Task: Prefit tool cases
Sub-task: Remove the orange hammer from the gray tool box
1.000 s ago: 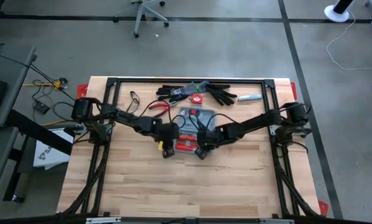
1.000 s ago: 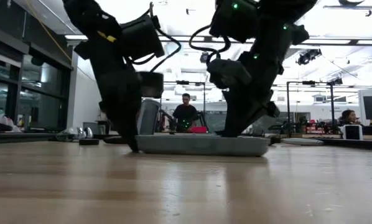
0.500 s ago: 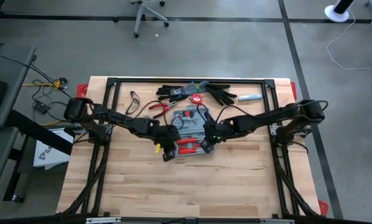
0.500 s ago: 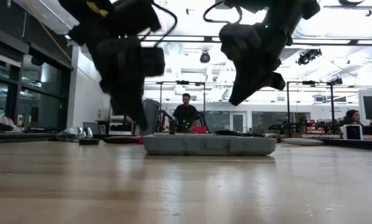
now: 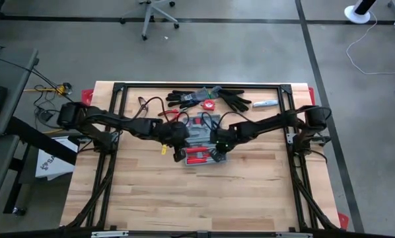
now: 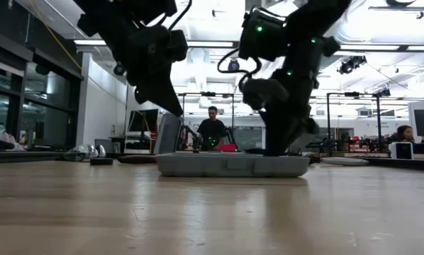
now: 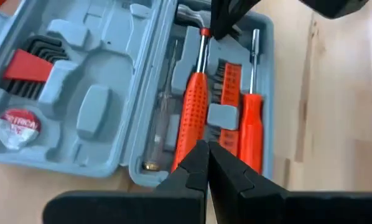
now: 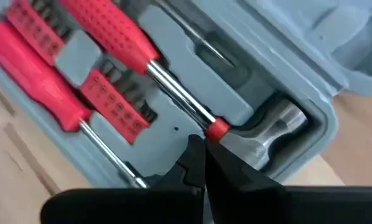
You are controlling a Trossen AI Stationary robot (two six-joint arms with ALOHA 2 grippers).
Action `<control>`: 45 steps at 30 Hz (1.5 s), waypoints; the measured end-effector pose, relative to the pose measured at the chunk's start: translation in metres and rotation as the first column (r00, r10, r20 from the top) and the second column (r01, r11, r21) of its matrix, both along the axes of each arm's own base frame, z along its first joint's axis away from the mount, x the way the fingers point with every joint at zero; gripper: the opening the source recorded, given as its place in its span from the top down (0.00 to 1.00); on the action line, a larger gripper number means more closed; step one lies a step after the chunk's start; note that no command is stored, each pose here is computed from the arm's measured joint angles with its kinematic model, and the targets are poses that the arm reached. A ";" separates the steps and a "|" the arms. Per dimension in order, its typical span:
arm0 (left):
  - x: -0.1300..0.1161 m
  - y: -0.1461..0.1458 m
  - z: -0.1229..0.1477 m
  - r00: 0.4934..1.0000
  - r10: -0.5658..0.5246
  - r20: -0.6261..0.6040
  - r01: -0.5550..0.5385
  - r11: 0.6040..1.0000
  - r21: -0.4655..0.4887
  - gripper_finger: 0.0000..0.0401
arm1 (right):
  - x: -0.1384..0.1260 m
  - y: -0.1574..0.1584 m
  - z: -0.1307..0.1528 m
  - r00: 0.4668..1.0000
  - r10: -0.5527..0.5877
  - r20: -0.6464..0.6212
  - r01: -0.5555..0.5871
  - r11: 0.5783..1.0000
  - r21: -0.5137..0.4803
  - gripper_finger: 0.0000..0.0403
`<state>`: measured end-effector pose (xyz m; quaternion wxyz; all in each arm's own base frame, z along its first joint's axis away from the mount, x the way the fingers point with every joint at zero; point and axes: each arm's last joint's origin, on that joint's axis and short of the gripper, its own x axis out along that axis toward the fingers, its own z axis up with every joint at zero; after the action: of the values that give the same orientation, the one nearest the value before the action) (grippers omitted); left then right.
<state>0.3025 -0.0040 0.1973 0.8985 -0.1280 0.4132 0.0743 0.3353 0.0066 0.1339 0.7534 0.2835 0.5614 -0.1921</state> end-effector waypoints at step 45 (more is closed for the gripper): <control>0.006 -0.018 -0.029 0.973 -0.193 -0.127 0.206 0.973 0.101 0.61 | 0.006 -0.002 -0.002 0.998 0.006 0.060 -0.005 1.000 -0.017 1.00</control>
<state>0.3080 -0.0217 0.1681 0.8818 -0.0299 0.4705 0.0143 0.3414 0.0042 0.1318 0.7729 0.2811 0.5376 -0.1859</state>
